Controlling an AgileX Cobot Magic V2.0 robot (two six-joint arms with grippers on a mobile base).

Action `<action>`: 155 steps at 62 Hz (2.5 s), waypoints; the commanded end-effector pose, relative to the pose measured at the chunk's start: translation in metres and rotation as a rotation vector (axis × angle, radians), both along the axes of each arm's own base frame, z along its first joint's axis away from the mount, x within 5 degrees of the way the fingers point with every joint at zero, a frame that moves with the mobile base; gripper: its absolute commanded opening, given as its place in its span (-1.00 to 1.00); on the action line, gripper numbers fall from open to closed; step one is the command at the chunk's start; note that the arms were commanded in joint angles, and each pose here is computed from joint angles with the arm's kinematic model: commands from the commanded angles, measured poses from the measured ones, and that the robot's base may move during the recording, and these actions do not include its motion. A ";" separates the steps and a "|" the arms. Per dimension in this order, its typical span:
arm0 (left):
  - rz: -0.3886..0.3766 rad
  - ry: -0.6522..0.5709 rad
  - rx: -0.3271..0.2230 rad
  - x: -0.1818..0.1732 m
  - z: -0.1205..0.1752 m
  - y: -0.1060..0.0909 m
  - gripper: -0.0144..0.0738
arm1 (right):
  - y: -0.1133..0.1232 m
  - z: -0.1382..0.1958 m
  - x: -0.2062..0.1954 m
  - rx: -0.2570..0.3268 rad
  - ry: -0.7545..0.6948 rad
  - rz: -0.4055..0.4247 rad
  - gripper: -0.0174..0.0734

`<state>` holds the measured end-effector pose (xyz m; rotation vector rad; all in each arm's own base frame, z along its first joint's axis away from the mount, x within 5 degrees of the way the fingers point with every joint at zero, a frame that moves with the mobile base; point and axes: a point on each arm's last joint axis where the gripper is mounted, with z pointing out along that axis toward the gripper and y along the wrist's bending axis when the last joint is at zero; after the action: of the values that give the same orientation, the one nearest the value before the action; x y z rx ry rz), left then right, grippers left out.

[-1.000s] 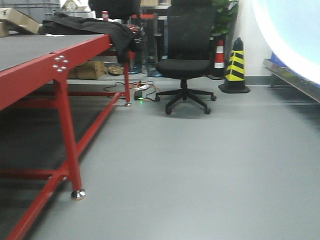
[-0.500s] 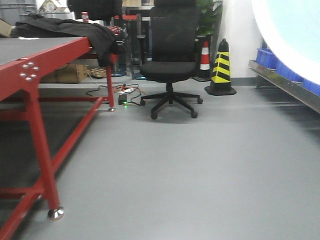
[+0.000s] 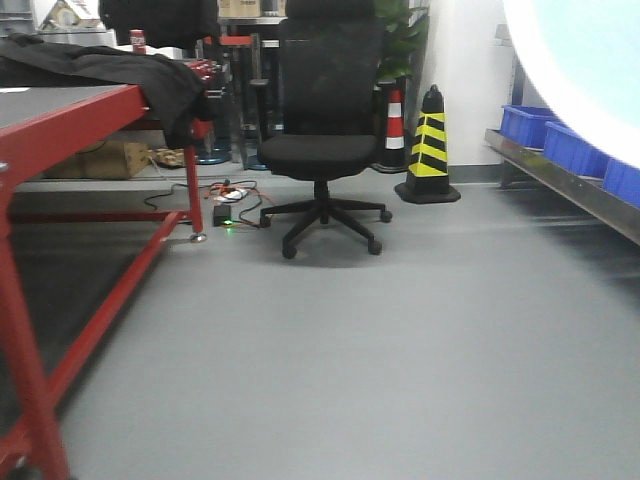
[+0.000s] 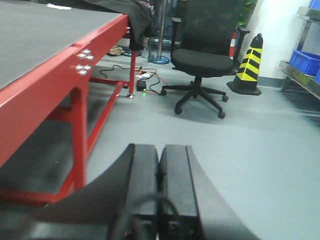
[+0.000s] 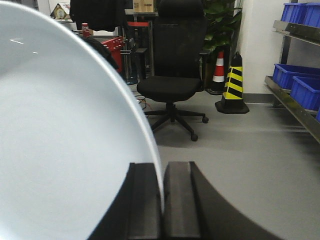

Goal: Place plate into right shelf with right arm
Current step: 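Keep holding the plate while driving up to the blue-bin shelf rack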

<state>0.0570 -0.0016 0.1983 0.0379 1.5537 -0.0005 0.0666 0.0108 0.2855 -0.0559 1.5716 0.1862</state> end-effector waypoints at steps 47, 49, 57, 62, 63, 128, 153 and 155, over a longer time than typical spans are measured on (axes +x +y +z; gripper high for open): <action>0.009 -0.089 -0.018 -0.001 0.005 0.001 -0.96 | -0.001 0.018 -0.001 0.012 -0.112 -0.014 -0.50; 0.009 -0.089 -0.018 -0.001 0.005 0.001 -0.96 | -0.001 0.018 -0.001 0.012 -0.112 -0.014 -0.50; 0.009 -0.089 -0.018 -0.001 0.005 0.001 -0.96 | -0.001 0.018 -0.001 0.012 -0.112 -0.014 -0.50; 0.009 -0.089 -0.018 -0.001 0.005 0.001 -0.96 | -0.001 0.018 -0.001 0.012 -0.112 -0.014 -0.50; 0.009 -0.089 -0.018 -0.001 0.005 0.001 -0.96 | -0.001 0.018 -0.001 0.012 -0.112 -0.014 -0.50; 0.009 -0.089 -0.018 -0.001 0.005 0.001 -0.96 | -0.001 0.018 -0.001 0.012 -0.112 -0.014 -0.50; 0.009 -0.089 -0.018 -0.001 0.005 0.001 -0.96 | -0.001 0.018 -0.001 0.012 -0.112 -0.014 -0.50; 0.009 -0.089 -0.018 -0.001 0.005 0.001 -0.96 | -0.001 0.018 -0.001 0.012 -0.112 -0.014 -0.50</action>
<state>0.0570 -0.0016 0.1983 0.0379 1.5537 -0.0005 0.0666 0.0108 0.2854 -0.0561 1.5733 0.1863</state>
